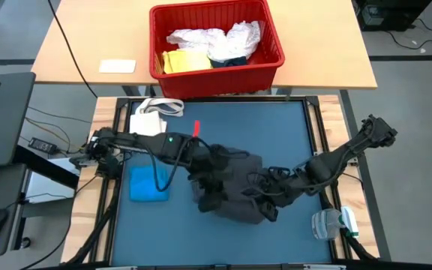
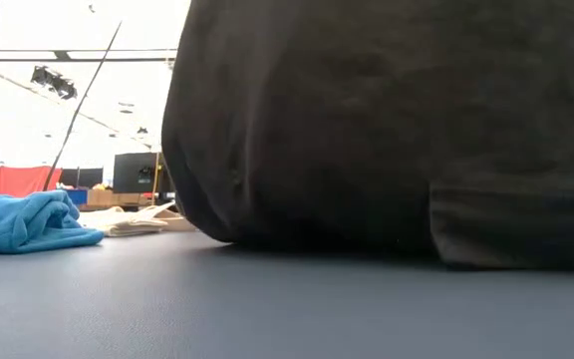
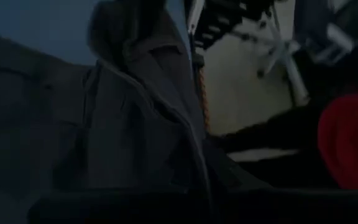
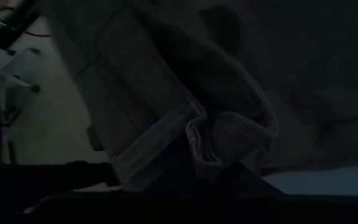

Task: Fold laundry
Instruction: Fold the black shorts

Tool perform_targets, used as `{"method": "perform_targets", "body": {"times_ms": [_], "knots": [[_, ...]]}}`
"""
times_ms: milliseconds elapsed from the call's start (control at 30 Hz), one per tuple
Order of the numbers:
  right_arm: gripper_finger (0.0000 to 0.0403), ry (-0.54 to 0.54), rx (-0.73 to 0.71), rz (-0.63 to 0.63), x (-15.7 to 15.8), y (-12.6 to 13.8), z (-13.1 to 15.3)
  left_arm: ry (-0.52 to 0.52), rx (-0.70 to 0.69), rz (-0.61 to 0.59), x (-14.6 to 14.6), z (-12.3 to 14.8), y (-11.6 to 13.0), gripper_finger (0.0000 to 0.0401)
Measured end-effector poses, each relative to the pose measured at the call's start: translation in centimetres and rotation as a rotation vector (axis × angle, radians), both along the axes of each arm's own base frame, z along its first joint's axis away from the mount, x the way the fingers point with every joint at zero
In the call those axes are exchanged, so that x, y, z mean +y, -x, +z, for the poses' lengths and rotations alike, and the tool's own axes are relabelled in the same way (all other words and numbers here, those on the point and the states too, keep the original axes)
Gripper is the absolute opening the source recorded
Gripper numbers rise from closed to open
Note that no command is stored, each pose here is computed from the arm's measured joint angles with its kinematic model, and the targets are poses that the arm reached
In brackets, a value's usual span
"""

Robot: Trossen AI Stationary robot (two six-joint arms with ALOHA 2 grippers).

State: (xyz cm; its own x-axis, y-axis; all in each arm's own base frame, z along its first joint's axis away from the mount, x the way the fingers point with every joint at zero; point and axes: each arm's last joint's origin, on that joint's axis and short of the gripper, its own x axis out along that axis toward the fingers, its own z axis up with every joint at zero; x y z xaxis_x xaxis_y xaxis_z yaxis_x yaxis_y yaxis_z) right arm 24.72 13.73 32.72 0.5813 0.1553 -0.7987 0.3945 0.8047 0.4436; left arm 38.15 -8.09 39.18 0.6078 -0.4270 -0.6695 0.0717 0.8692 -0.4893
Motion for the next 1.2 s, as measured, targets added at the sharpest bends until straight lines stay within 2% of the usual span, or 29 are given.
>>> {"method": "perform_targets", "body": {"times_ms": [200,333,433,600,767,833,900,1067,1133,1200], "knots": [[0.0021,0.089,-0.154,0.006,-1.3,2.2,2.8,-0.053,-0.055,0.121,1.9,1.9,1.2,0.0012],[0.0021,0.157,-0.203,-0.005,-3.4,2.6,3.9,-0.180,-0.103,0.214,2.7,2.8,2.1,0.0012],[0.0021,0.182,-0.225,-0.063,-5.2,2.5,4.4,-0.251,-0.106,0.228,4.1,3.3,3.0,0.0008],[0.0021,0.322,-0.226,-0.111,-8.9,2.0,4.8,-0.339,-0.023,0.281,8.9,1.2,3.6,0.0007],[0.0021,0.560,-0.228,-0.136,-14.5,1.3,5.5,-0.364,-0.069,0.352,16.3,1.3,5.9,0.0006],[0.0021,0.651,-0.257,-0.155,-16.7,1.1,6.2,-0.359,-0.106,0.389,18.9,2.5,6.9,0.0006],[0.0021,0.744,-0.304,-0.190,-18.3,1.1,7.6,-0.388,-0.177,0.404,20.2,4.7,7.9,0.0006],[0.0021,1.042,-0.424,-0.238,-19.5,1.7,12.1,-0.548,-0.407,0.374,19.6,11.3,10.6,0.0005],[0.0021,1.081,-0.462,-0.217,-19.4,1.9,13.3,-0.562,-0.455,0.376,18.9,12.8,11.3,0.0005],[0.0021,1.055,-0.493,-0.206,-18.9,1.9,13.6,-0.541,-0.460,0.366,17.9,13.4,11.7,0.0005]]}}
